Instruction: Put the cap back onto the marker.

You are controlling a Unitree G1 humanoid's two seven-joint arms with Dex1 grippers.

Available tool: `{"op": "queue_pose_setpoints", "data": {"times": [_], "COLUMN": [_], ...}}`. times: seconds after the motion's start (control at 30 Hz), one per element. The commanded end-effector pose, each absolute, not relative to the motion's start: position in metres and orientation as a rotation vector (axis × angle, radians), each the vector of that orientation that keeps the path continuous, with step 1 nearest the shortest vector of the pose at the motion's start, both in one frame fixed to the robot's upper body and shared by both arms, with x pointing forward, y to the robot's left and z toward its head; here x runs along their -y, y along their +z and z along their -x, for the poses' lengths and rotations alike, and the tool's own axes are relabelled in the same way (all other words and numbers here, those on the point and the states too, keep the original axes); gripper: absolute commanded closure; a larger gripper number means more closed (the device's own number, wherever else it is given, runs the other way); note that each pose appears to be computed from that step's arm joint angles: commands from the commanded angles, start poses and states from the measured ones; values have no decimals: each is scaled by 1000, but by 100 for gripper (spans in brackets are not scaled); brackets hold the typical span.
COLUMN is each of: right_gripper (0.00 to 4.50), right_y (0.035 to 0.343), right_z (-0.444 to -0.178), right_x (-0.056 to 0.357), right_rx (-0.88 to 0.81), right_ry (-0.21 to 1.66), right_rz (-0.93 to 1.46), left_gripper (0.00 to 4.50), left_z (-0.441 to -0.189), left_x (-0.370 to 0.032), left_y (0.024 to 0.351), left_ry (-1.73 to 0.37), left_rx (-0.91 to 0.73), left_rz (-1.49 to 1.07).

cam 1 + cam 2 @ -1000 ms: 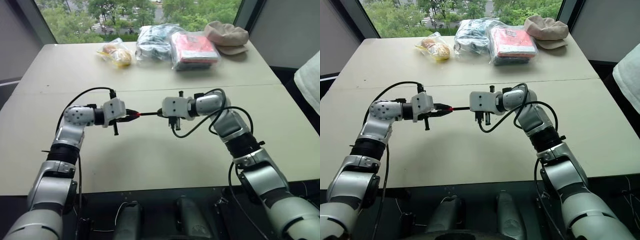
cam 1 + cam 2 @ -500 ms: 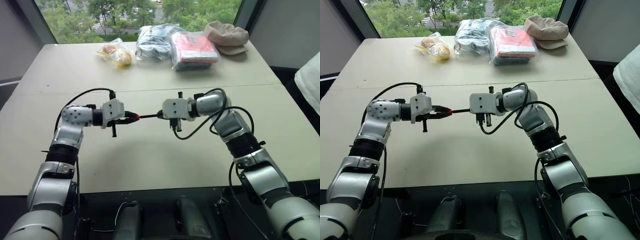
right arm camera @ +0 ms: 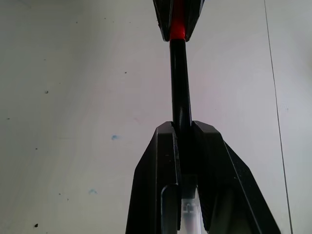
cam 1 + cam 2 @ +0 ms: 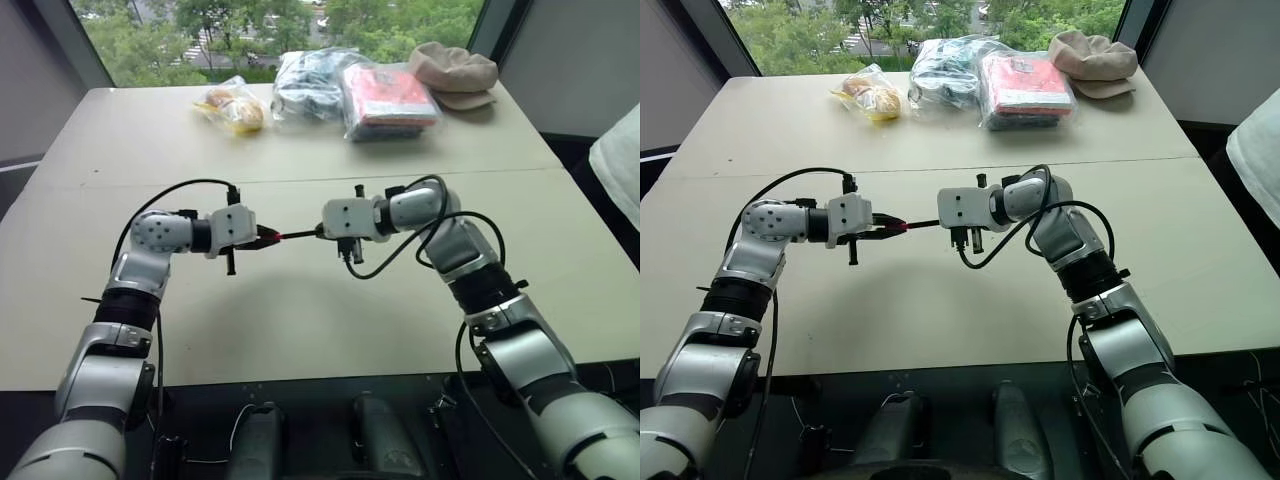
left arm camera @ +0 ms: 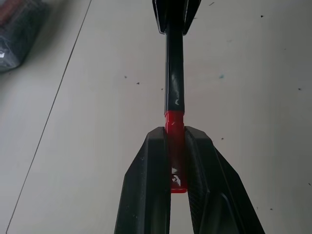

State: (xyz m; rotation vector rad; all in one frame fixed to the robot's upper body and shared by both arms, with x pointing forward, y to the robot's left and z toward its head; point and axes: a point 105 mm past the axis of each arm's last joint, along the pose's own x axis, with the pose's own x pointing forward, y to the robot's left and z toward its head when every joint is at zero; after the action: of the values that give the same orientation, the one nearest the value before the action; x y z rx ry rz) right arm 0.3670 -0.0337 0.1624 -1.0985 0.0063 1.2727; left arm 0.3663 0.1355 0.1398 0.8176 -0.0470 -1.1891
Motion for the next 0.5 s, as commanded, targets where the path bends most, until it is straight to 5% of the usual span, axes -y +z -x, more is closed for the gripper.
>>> {"op": "queue_pose_setpoints", "data": {"times": [0.03,0.5], "right_gripper": [444,444], "right_y": [183,183], "right_z": [-324,-321], "right_x": [-41,-43], "right_rx": [262,319], "right_ry": [1484,1480], "right_rz": [1086,1074], "left_gripper": [450,450], "left_z": [-360,-350], "left_x": [-78,-73], "left_y": [185,196], "left_ry": [-1253,-1293], "left_rx": [330,400], "left_rz": [-810,-752]}}
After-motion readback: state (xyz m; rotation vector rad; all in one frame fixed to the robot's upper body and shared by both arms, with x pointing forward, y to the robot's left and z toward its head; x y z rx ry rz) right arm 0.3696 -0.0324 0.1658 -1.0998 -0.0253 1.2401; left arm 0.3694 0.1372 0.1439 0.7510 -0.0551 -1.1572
